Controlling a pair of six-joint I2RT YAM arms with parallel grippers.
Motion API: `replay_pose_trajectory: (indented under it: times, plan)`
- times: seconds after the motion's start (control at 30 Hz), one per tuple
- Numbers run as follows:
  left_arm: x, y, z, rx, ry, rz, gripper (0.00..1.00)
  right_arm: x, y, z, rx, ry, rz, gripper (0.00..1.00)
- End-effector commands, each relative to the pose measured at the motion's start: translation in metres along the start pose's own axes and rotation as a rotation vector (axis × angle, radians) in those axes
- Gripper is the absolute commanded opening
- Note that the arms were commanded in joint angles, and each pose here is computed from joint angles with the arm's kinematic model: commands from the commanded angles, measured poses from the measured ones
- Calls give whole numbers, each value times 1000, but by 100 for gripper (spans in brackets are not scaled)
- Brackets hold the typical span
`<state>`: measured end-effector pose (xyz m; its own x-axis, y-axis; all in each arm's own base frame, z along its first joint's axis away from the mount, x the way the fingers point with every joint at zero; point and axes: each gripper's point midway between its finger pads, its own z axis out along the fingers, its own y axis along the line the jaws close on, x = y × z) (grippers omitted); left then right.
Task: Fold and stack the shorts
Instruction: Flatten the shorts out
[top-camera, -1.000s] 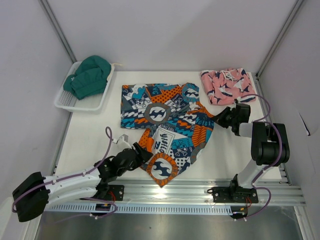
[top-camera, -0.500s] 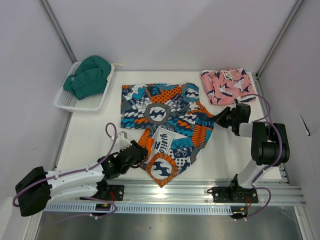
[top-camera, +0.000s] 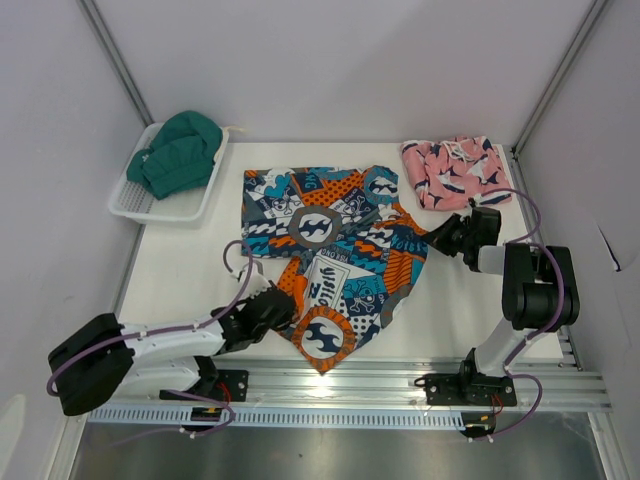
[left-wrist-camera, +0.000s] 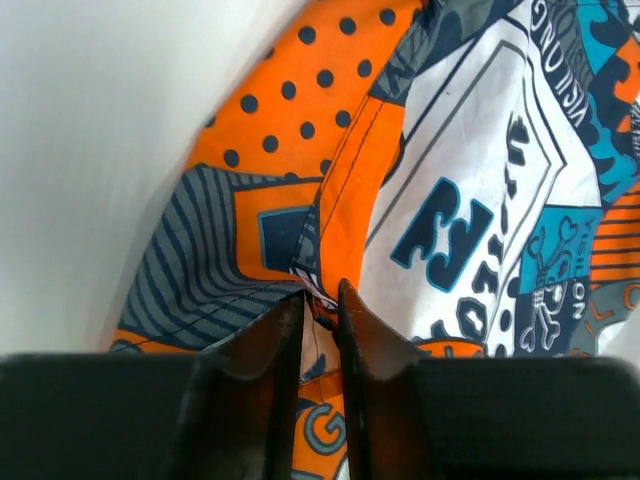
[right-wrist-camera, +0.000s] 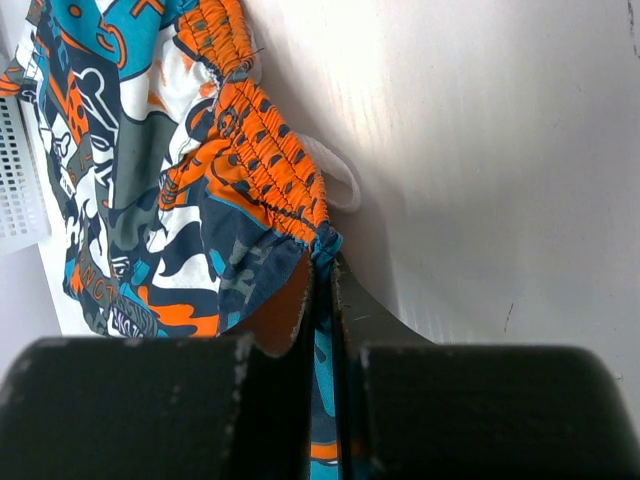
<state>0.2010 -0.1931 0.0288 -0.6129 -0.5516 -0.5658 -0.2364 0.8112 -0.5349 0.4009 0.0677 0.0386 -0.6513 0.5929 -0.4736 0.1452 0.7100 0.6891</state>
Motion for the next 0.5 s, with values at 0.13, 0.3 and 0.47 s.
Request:
replay_pose_trajectory:
  times: [0.13, 0.3, 0.47]
  plan:
    - [-8, 1, -6, 56, -26, -76, 0, -10, 4, 2, -25, -28, -7, 0]
    - [-34, 21, -23, 46, -66, -138, 0, -10, 2, 2, -16, -30, 2, 0]
    - [-70, 49, -30, 36, -156, -243, 0, -11, -1, 1, -3, -36, 19, 0]
